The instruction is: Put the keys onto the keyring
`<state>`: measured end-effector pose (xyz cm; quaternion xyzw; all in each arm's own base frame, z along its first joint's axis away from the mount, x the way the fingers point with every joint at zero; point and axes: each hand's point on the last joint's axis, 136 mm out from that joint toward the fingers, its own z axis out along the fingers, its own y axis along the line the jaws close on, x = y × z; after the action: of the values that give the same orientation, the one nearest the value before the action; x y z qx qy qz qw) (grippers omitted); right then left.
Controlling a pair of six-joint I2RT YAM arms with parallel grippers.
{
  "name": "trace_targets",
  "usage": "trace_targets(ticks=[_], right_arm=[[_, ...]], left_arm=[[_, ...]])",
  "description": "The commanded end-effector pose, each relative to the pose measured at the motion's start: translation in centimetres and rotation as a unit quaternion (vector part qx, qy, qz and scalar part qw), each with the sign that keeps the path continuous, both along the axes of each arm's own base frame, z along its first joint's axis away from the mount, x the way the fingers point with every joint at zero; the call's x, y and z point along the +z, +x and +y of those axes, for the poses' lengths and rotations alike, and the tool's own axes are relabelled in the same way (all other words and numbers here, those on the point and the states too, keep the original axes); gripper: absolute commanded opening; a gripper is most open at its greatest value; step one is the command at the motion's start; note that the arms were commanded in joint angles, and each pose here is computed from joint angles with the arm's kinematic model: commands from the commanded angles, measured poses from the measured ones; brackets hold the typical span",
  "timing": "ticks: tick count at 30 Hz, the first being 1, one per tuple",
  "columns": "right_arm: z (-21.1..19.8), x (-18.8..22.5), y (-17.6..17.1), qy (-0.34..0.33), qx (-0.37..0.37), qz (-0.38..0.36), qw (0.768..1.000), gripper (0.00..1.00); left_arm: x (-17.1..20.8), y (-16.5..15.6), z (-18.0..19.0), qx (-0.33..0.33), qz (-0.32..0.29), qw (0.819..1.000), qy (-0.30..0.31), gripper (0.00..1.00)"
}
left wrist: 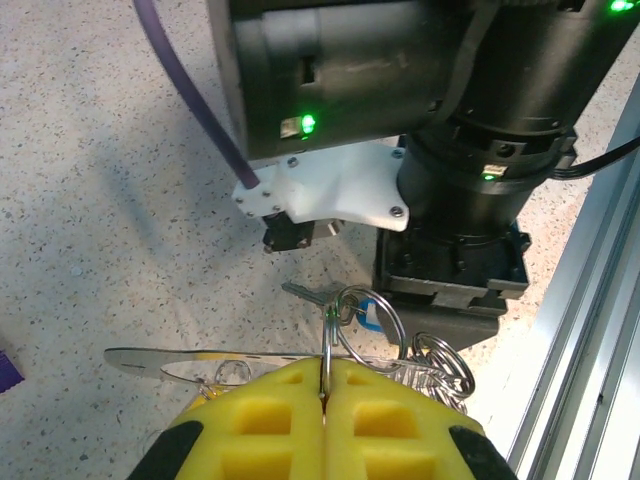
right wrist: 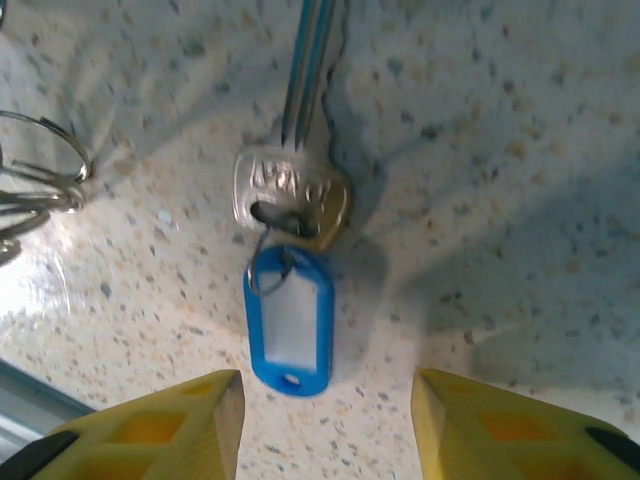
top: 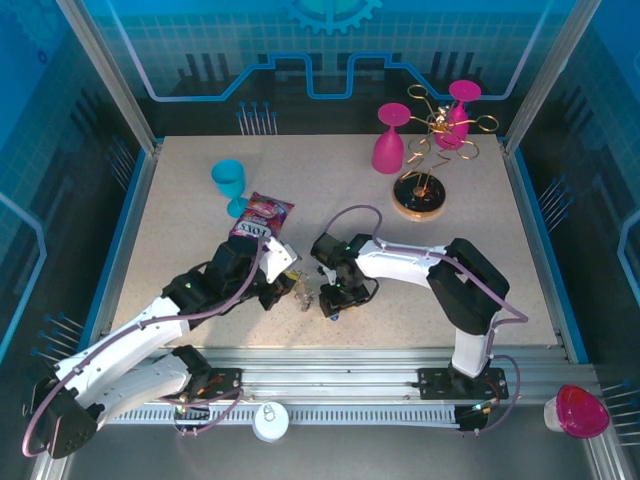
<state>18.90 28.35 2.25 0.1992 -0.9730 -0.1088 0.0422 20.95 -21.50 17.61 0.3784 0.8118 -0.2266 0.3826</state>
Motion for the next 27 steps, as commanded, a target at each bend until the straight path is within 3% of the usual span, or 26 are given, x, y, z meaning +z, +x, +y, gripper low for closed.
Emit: trace_targets(ticks=[1, 16, 27], right_arm=[[1.1, 0.1, 0.5, -0.005, -0.001, -0.012, 1.000, 0.46], [2.5, 0.1, 2.2, -0.007, 0.011, -0.027, 1.000, 0.29], [2.0, 0.0, 2.5, -0.022, 0.008, -0.032, 0.999, 0.12]], left_arm=[[0.5, -0.2, -0.2, -0.009, -0.011, 1.000, -0.012, 0.00], [-0.4, -0.5, 0.2, -0.005, -0.006, 1.000, -0.007, 0.00], [-0.5, -0.5, 0.2, -0.006, -0.006, 1.000, -0.005, 0.00]])
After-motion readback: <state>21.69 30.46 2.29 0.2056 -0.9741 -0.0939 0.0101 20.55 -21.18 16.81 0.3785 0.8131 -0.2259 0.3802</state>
